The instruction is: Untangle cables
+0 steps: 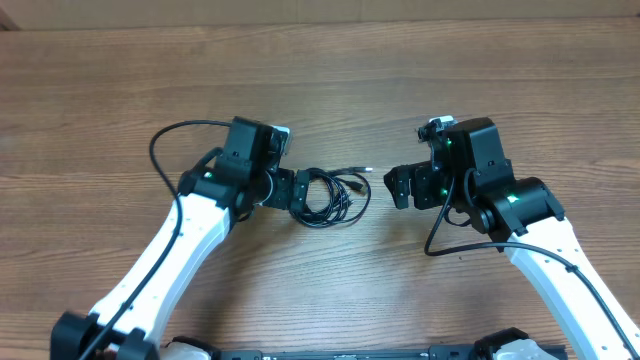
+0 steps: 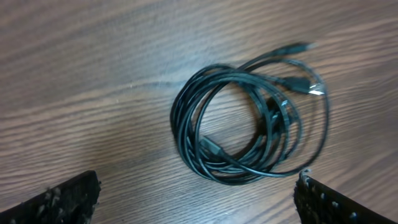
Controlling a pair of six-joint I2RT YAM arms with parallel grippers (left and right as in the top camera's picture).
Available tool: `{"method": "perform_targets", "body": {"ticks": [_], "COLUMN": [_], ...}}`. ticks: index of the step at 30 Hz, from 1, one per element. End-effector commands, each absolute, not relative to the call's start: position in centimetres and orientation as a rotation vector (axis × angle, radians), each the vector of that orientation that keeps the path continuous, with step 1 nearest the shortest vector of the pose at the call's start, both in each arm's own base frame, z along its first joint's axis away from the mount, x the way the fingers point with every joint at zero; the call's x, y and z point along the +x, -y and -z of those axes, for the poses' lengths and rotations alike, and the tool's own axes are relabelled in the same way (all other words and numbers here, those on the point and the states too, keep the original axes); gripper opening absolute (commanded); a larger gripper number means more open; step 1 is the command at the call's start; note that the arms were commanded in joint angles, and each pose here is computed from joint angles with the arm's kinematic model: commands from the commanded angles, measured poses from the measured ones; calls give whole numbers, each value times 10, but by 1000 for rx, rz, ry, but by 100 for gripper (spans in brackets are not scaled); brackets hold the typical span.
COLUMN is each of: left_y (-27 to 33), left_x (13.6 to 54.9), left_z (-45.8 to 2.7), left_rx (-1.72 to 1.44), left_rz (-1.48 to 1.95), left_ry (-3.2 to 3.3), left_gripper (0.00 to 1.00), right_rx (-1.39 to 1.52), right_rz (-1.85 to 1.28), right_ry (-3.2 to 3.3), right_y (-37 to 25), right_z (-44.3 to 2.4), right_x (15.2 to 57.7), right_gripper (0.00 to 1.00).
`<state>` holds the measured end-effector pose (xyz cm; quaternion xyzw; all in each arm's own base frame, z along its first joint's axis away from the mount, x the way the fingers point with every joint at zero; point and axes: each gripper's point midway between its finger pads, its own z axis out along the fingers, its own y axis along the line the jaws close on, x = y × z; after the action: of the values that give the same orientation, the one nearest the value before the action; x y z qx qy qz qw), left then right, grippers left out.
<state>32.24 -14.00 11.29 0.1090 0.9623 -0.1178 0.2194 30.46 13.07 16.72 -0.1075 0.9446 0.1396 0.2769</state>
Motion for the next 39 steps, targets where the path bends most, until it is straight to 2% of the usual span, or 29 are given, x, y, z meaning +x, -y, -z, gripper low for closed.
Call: {"method": "perform_targets", "body": {"ticks": [1,2,3,7,15,17,19,21,22,23,28,32,38,39], "left_y": [142,142,143,150,153,152,152,151,152,152,165,190,202,203], "left_x": [331,332,332,336,347,348,347,347,347,347,352,353,343,341], "left_z": [-92,-86,-76,-48,-23,-17,-11,-9,-10,-12,-39,-73,-79,-79], "left_rx": [360,376,398,417,417,414,415,415,415,416,428,463,489,492], "left_rz": [284,278,268,301,295,278,275,274,276,279,379,569,690,703], "left_ry": [-2703,-2715,-2735,-2782,-2789,-2800,-2815,-2819,-2817,-2815,-2753,-2666,-2667,-2668], "left_gripper": [100,100,95,73,72,66,56,27,7,4,4,4,4,4], "right_rx": [-290,-289,-289,-223,-166,-145,-141,-140,-140,-134,-107,-178,-271,-278], "right_rz": [-418,-419,-420,-449,-472,-474,-473,-471,-471,-472,-491,-673,-703,-688], "right_ry": [-2498,-2493,-2486,-2460,-2464,-2482,-2493,-2498,-2502,-2508,-2555,-2545,-2576,-2593], "right_y": [-138,-138,-139,-141,-143,-143,-143,-143,-143,-143,-147,-177,-211,-213], "right_z": [-181,-182,-183,-188,-186,-182,-179,-177,-176,-174,-159,-151,-119,-110], "right_x": [310,311,312,319,324,324,325,325,326,326,328,336,342,342], "right_gripper": [100,100,100,100,100,100,100,100,100,100,98,96,95,92]}}
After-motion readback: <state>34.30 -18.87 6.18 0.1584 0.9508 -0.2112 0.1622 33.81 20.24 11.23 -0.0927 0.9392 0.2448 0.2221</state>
